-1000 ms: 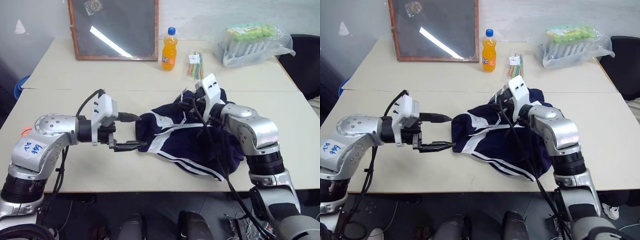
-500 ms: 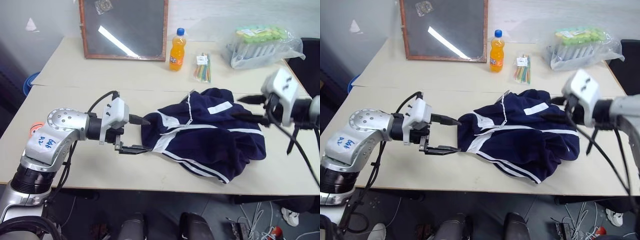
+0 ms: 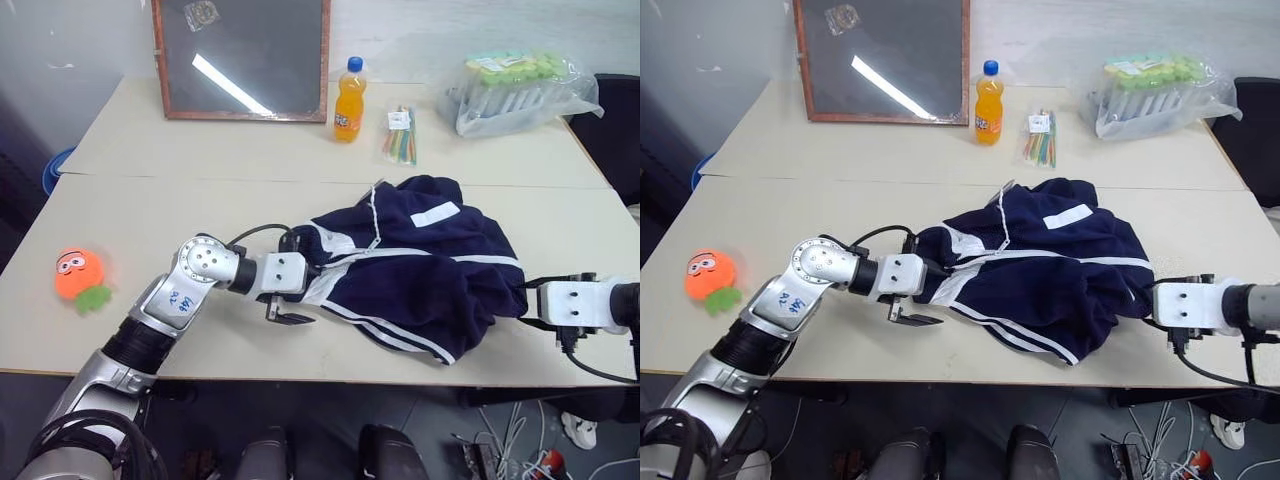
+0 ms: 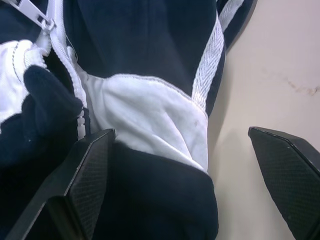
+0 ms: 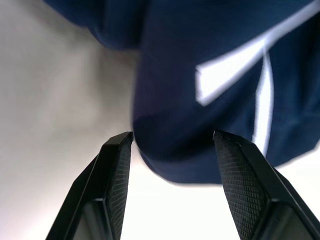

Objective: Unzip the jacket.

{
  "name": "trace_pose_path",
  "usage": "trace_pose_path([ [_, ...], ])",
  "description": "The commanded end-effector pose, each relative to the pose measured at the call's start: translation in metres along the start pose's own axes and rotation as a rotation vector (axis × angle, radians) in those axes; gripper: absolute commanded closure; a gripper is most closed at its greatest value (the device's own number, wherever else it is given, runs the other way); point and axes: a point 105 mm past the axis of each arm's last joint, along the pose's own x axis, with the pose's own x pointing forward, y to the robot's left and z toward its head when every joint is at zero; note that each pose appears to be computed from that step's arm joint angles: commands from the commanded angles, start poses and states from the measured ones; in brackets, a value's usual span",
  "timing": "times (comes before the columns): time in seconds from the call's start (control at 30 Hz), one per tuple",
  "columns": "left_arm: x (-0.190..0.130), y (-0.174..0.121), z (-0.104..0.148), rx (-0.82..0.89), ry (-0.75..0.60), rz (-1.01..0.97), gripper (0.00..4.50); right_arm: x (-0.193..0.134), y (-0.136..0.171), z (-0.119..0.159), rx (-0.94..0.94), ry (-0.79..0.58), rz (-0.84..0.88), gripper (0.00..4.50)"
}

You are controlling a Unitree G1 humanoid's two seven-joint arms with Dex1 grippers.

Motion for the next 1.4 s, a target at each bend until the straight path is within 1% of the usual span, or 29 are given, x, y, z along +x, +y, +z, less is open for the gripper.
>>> trace_pose_path([
  [0.03,0.003,0.002,-0.002,0.028,0.017,0.006,0.00,0.011,-0.012,0.008,0.091,-0.077,-0.094,1.85],
  [0.07,0.004,0.003,-0.003,0.015,0.010,0.011,0.00,0.016,-0.013,0.008,0.106,-0.083,-0.102,1.85],
  [0.1,0.004,0.003,-0.003,0.001,0.002,0.016,0.19,0.021,-0.012,0.008,0.113,-0.084,-0.098,1.82],
  [0.17,0.004,0.004,-0.004,-0.013,-0.007,0.023,0.61,0.028,-0.010,0.007,0.118,-0.082,-0.090,1.80],
  [0.2,0.004,0.004,-0.004,-0.019,-0.010,0.021,0.93,0.032,-0.008,0.005,0.126,-0.079,-0.086,1.80],
  [0.3,0.001,0.003,-0.006,-0.028,-0.012,0.020,1.86,0.039,0.001,-0.003,0.119,-0.061,-0.065,2.41],
  [0.4,-0.002,0.002,-0.006,-0.038,-0.018,0.026,2.83,0.034,0.002,-0.011,0.095,-0.034,-0.071,3.42],
  [0.5,-0.005,0.000,-0.008,-0.049,-0.023,0.027,3.82,0.023,-0.002,-0.027,0.039,0.033,-0.095,4.46],
  [0.57,-0.006,-0.005,-0.009,-0.053,-0.025,0.017,4.42,0.014,-0.006,-0.037,-0.042,0.091,-0.103,4.50],
  [0.67,-0.008,-0.011,-0.011,-0.062,-0.020,0.006,4.47,0.000,-0.015,-0.045,-0.188,0.167,-0.128,4.50],
  [0.77,-0.011,-0.018,-0.015,-0.077,-0.002,-0.005,4.47,-0.012,-0.024,-0.046,-0.340,0.214,-0.163,4.50],
  [0.83,-0.015,-0.021,-0.014,-0.082,-0.005,-0.002,4.47,-0.017,-0.025,-0.043,-0.408,0.215,-0.169,4.50],
  [0.9,-0.023,-0.030,-0.013,-0.091,-0.004,-0.020,4.47,-0.019,-0.021,-0.039,-0.431,0.200,-0.157,4.50],
  [1.0,-0.039,-0.045,-0.017,-0.086,0.034,-0.052,4.47,-0.015,-0.005,-0.031,-0.367,0.160,-0.125,4.50],
  [1.1,-0.055,-0.050,-0.027,-0.087,0.092,-0.040,4.47,-0.008,0.017,-0.018,-0.258,0.104,-0.095,4.50],
  [1.17,-0.064,-0.047,-0.035,-0.093,0.121,-0.016,4.47,-0.004,0.030,-0.009,-0.194,0.075,-0.094,4.50],
  [1.27,-0.072,-0.038,-0.043,-0.103,0.139,0.021,4.47,0.001,0.045,0.002,-0.146,0.063,-0.099,4.50],
  [1.4,-0.071,-0.025,-0.050,-0.098,0.127,0.060,4.47,0.008,0.061,0.009,-0.071,0.068,-0.105,4.50],
])
